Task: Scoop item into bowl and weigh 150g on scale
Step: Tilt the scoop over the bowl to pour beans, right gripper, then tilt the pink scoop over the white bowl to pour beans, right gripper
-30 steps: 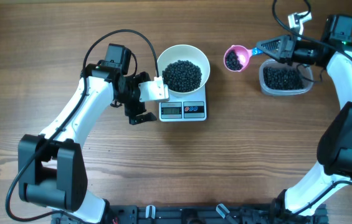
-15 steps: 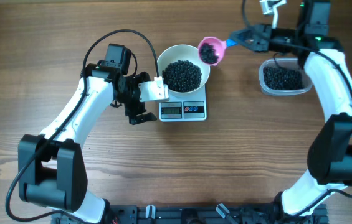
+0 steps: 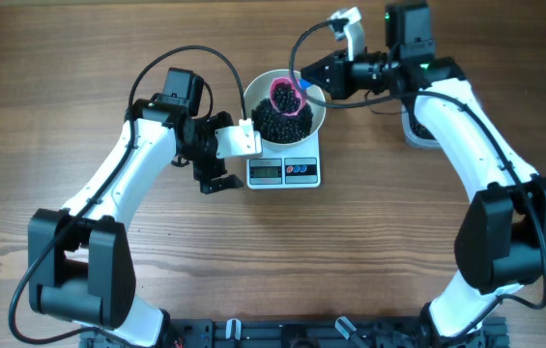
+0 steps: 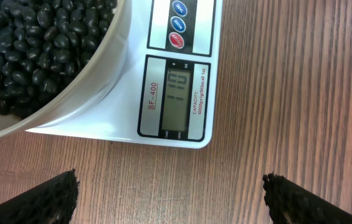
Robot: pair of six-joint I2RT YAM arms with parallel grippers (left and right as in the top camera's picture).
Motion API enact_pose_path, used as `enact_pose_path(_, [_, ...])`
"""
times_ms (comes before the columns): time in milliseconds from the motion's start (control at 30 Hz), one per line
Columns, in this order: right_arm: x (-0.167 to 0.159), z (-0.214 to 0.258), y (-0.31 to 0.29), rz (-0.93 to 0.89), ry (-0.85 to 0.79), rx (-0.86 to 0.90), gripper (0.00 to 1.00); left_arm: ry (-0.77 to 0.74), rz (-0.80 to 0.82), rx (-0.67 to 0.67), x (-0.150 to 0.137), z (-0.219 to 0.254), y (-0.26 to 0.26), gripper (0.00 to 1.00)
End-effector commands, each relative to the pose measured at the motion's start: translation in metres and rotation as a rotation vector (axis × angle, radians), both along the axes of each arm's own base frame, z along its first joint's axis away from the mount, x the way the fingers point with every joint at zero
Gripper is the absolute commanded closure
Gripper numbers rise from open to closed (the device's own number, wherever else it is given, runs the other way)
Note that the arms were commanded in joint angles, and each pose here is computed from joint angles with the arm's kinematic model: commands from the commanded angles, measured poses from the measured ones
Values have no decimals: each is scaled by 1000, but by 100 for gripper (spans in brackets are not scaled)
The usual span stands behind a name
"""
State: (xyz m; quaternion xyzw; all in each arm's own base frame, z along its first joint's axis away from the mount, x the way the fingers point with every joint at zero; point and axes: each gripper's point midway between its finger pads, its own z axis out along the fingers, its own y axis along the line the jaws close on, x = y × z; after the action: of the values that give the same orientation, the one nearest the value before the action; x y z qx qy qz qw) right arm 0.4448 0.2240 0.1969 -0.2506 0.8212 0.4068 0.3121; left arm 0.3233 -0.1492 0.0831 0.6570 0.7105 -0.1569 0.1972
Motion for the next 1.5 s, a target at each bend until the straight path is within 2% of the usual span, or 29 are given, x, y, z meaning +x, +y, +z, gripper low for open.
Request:
enact_pose_path(0, [9,15,-1,-20,-128,-80,96,9,3,-23,-3,2,-3,0])
enact_pose_path(200, [4,58,-2,-26,-221,-58,96,9,3,-23,-3,2,-3,0])
enact_pose_path(300, [1,68,-9,-65,-268,-122,96,9,3,-23,-3,2,-3,0])
enact_pose_path(533, [-9,46,-1,-44,-337,-347,96,9,3,-23,-3,2,-3,0])
enact_pose_path(767, [-3,37,3,-120,-427,-566,96,9,3,-23,-3,2,-3,0])
enact_pose_path(1133, [-6,41,14,-67,-471,-551,96,9,3,-23,-3,2,-3,0])
enact_pose_path(1267, [-24,43,36,77,-479,-450,96,9,3,-23,-3,2,-3,0])
enact_pose_path(1467, [-19,39,27,42,-475,-506,96,9,3,-23,-3,2,-3,0])
